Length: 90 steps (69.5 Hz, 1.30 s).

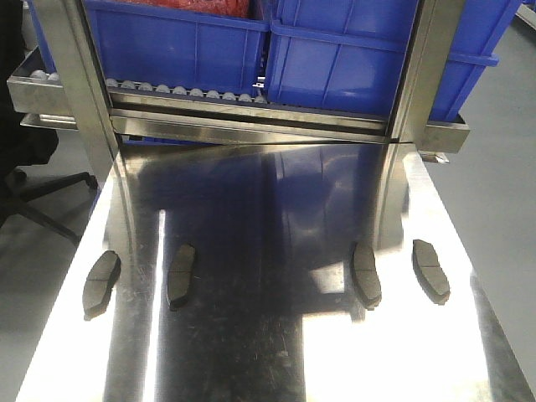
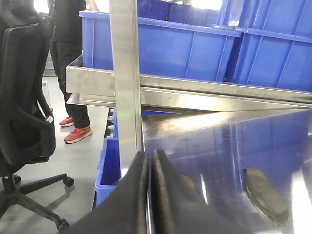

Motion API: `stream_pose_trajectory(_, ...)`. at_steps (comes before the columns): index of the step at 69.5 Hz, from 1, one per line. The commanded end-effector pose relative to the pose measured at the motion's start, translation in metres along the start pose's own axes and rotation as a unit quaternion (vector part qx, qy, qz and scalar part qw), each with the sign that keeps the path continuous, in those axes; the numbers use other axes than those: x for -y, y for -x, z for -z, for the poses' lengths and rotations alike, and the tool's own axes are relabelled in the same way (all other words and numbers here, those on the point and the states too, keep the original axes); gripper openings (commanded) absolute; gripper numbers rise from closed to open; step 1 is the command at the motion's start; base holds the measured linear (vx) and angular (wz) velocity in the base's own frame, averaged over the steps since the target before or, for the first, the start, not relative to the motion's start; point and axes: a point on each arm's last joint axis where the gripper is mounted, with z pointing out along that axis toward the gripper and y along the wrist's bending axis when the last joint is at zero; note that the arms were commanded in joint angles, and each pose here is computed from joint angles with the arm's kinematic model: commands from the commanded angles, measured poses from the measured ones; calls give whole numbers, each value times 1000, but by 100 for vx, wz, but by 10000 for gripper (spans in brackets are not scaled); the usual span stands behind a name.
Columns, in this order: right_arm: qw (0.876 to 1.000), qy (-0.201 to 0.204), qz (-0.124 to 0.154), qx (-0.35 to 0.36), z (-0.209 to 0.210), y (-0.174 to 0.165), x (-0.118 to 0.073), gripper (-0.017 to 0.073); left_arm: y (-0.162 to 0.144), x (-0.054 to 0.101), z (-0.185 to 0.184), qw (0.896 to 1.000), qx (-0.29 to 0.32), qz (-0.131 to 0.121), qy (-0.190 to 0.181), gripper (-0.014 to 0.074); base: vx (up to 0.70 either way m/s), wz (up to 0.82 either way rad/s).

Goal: Move and align brake pads A on conveyor

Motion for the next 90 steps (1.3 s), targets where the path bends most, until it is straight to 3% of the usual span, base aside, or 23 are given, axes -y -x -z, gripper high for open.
stream_pose_trajectory(1, 999, -5, 4, 43, 1, 6, 1, -10, 0, 1, 0, 999, 32, 8, -6, -6, 0, 0)
stream_pose_trajectory(78, 999, -5, 4, 43, 1, 6, 1, -10, 1, 1, 0, 999, 39, 8, -7, -6, 0, 0)
stream_pose_trajectory(90, 999, -5, 4, 44, 1, 7, 1, -10, 20, 3, 4, 992, 122, 15, -20, -6, 0, 0)
